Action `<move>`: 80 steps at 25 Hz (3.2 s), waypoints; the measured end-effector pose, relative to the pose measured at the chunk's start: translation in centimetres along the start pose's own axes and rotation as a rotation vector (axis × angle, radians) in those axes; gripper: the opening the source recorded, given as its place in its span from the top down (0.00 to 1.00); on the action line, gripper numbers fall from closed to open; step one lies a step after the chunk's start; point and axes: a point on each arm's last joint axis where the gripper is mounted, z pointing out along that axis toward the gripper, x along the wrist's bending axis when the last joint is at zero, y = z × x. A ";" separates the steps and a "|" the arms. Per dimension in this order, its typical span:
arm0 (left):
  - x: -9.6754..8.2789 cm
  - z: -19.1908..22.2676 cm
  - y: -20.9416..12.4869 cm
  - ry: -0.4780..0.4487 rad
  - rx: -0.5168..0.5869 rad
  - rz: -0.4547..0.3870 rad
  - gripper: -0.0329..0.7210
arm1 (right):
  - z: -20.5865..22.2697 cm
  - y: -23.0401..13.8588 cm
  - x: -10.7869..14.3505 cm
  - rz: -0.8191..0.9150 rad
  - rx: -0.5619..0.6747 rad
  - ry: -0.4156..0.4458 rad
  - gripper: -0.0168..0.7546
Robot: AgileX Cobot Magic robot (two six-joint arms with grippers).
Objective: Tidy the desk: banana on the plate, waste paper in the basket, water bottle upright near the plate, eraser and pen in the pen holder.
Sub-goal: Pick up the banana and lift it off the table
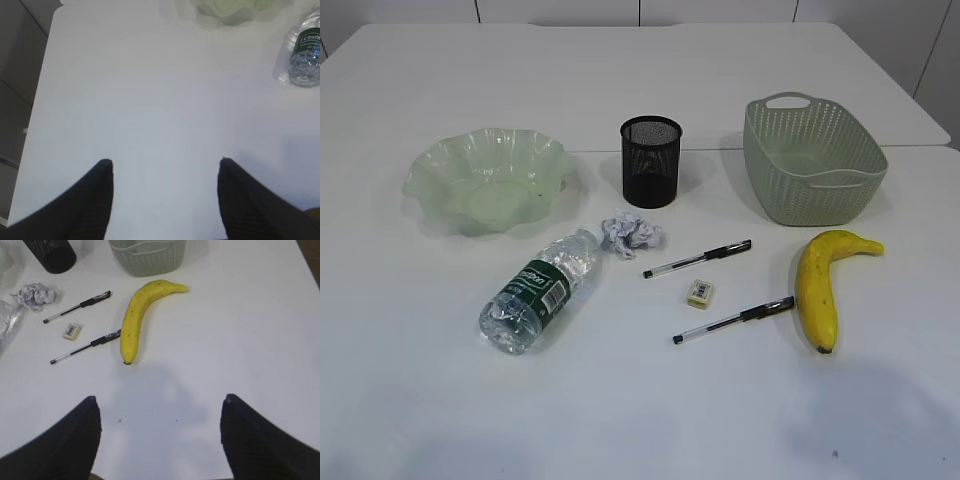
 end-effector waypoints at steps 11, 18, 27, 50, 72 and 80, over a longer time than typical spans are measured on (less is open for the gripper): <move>0.3 0.7 1.3 -0.035 0.071 0.081 0.34 | 7.7 4.1 1.5 0.066 0.392 0.042 0.26; 0.6 1.5 4.4 -0.023 0.122 0.120 0.34 | 11.4 6.2 2.4 0.121 0.409 0.094 0.26; 0.4 2.6 5.3 -0.028 0.187 0.127 0.34 | 16.9 6.6 3.1 0.204 0.488 0.133 0.26; 0.1 2.8 5.4 -0.058 0.199 0.100 0.34 | 22.2 11.4 3.5 0.226 0.356 0.136 0.26; -1.3 10.1 17.7 -0.090 0.288 0.109 0.34 | 33.0 11.9 3.7 0.356 0.593 0.058 0.26; -1.3 10.2 17.7 -0.092 0.291 0.108 0.34 | 35.7 10.1 3.2 0.448 0.675 -0.028 0.26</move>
